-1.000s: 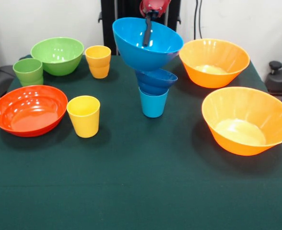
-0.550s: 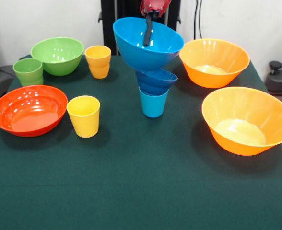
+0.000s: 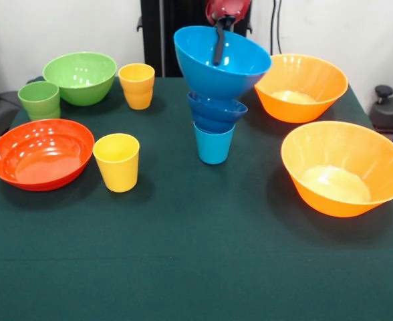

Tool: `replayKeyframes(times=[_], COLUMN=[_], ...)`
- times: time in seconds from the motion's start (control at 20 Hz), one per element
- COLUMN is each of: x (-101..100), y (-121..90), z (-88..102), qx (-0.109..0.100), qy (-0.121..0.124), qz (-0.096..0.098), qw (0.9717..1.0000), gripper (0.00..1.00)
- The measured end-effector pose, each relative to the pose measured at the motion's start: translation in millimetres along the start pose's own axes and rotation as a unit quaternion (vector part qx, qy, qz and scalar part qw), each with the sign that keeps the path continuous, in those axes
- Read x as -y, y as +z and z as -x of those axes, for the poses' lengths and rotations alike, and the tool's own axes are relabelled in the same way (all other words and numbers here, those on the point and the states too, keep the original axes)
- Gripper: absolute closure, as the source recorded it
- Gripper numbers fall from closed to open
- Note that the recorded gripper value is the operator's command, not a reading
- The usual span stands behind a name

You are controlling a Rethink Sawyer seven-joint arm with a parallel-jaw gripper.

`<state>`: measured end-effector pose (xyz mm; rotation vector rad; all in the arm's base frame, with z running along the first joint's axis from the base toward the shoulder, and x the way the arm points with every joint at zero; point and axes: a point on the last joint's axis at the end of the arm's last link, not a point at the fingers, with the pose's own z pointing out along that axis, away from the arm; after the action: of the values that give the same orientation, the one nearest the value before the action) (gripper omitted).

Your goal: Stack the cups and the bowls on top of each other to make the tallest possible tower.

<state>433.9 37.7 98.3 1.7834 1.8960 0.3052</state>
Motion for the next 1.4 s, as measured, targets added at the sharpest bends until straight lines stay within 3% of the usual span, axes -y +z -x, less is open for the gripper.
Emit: replayKeyframes(times=[0.95, 1.4], x=[22.9, 22.9], y=[7.5, 8.4], z=[-6.7, -4.5], qx=[-0.003, 0.002], qy=[-0.005, -0.005], qz=[-0.027, -0.020], qw=[0.9996, 0.9998], gripper=[1.00, 1.00])
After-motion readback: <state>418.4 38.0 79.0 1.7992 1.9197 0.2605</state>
